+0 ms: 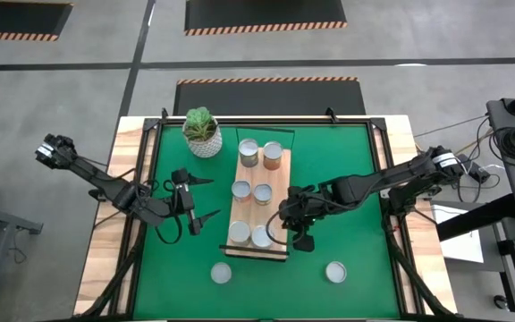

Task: Pick and place cans onto a shelf
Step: Put the canned mushroom on the shelf

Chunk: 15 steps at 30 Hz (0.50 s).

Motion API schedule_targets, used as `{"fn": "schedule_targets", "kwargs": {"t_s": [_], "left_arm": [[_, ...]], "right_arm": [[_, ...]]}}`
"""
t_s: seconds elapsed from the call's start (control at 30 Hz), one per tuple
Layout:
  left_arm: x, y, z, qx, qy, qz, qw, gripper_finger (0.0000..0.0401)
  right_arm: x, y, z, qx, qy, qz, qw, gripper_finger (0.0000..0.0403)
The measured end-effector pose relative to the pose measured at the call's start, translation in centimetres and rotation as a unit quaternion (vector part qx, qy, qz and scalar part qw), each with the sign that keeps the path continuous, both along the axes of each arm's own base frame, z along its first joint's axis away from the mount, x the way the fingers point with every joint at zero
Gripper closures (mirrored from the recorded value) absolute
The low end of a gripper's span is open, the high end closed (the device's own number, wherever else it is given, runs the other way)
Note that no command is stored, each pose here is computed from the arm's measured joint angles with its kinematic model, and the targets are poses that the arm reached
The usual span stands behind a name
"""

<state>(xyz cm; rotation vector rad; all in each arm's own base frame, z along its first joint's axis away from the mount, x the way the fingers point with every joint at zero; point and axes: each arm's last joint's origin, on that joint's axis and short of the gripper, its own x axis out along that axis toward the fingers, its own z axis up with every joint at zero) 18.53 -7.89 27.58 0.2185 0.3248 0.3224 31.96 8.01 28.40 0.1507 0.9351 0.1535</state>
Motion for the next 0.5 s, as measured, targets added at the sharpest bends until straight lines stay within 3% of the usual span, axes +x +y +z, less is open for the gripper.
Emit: {"fn": "schedule_targets", "kwargs": {"t_s": [0.07, 0.27, 0.5], "left_arm": [[0.0, 0.0, 0.0, 0.0, 0.0, 0.0, 1.0, 0.0008], [0.0, 0.0, 0.0, -0.007, -0.002, 0.002, 1.0, 0.0008], [-0.1, 0.1, -0.2, -0.023, 0.001, 0.009, 1.0, 0.0008]], "right_arm": [[-0.2, -0.1, 0.5, -0.019, 0.005, -0.016, 1.0, 0.039], [-0.2, -0.6, 0.5, -0.077, -0.012, 0.015, 0.997, 0.039], [-0.1, -3.4, 0.7, -0.144, -0.017, 0.018, 0.989, 0.039]]}}
